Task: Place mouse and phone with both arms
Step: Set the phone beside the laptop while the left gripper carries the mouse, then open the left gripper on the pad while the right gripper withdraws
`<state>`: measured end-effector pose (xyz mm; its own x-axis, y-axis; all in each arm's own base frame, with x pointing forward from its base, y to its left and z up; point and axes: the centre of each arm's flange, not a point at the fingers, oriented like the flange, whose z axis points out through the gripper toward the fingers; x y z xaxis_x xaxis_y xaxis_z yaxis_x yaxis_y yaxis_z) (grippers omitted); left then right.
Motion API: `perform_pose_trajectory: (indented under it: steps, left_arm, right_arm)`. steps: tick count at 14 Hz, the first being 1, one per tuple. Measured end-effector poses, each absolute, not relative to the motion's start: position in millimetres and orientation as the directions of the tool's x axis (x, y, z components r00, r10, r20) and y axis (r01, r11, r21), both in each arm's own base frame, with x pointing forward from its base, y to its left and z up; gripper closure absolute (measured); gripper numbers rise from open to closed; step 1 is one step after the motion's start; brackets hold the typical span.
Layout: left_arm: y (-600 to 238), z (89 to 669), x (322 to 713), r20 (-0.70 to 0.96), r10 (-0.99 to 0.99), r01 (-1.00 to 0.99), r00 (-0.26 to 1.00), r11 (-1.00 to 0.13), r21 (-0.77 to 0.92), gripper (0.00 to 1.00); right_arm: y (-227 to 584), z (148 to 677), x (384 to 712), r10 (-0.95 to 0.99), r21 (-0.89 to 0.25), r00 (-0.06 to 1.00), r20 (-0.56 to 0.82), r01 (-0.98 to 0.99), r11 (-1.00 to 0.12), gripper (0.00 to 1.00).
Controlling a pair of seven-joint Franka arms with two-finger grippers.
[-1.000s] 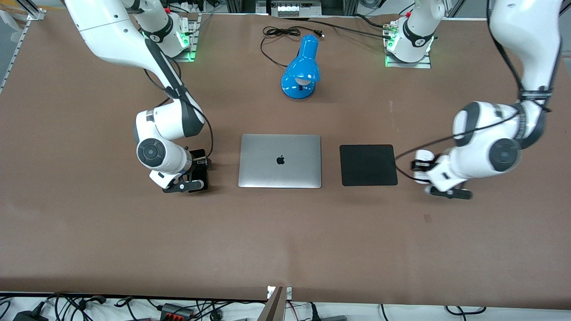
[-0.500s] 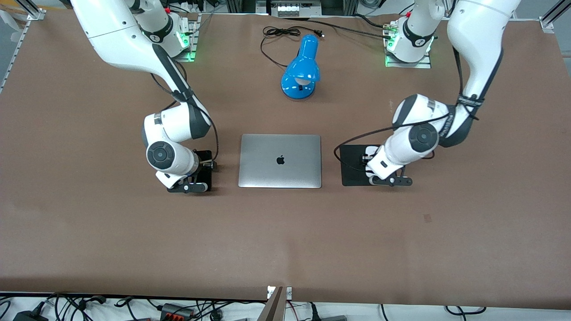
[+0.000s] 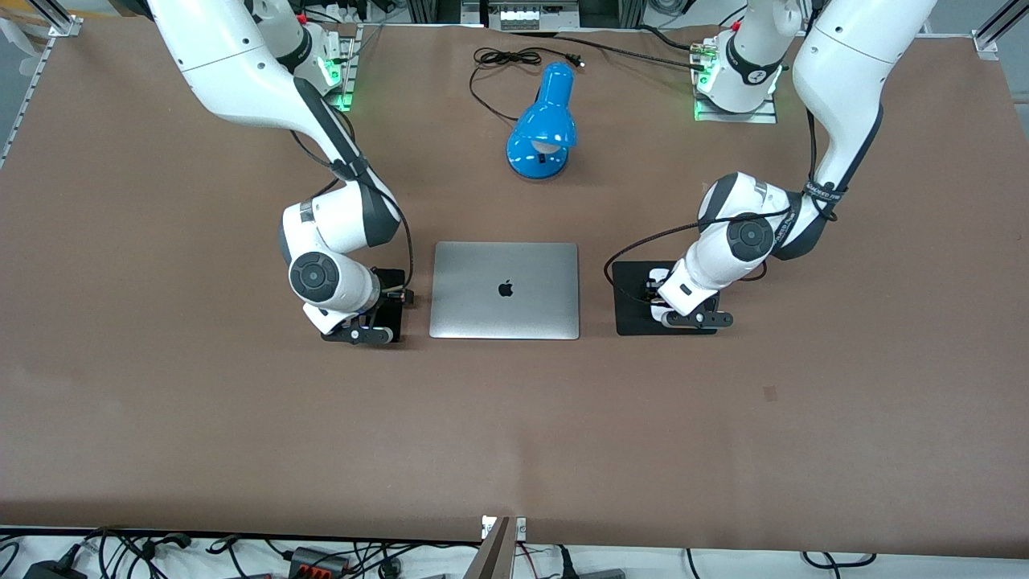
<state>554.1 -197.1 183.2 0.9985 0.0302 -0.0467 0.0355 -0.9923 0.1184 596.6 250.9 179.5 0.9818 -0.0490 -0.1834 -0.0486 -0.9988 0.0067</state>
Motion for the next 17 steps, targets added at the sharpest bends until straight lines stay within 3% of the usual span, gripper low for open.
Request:
perform_pose_trajectory:
  steps: [3,7,8,11,15,17]
  left_arm:
    - [-197,182,554,-0.049,0.034,0.04,0.998,-0.992,0.118,0.38]
    - [-196,178,553,-0.055,0.037,0.043,0.998,-0.992,0.118,0.36]
    - [-196,179,553,-0.054,0.038,0.044,0.998,-0.992,0.118,0.27]
    - [-194,183,559,-0.037,0.045,0.049,0.998,-0.991,0.124,0.0]
    - [-190,233,578,0.012,0.051,0.049,0.999,-0.992,0.115,0.0]
    - [-185,287,593,-0.053,0.05,0.053,0.997,-0.997,0.058,0.0]
  right_arm:
    - [237,221,628,-0.08,0.001,0.984,-0.157,-0.081,-0.997,0.0]
    - [142,362,677,-0.209,0.001,0.959,-0.189,-0.213,-0.977,0.0]
    - [116,389,681,-0.241,-0.002,0.951,-0.192,-0.246,-0.969,0.0]
    - [56,442,682,-0.293,-0.019,0.941,-0.169,-0.301,-0.954,0.0]
    - [-19,511,656,-0.208,-0.051,0.963,-0.169,-0.219,-0.974,0.0]
    - [-43,548,642,-0.187,-0.06,0.967,-0.172,-0.2,-0.978,0.0]
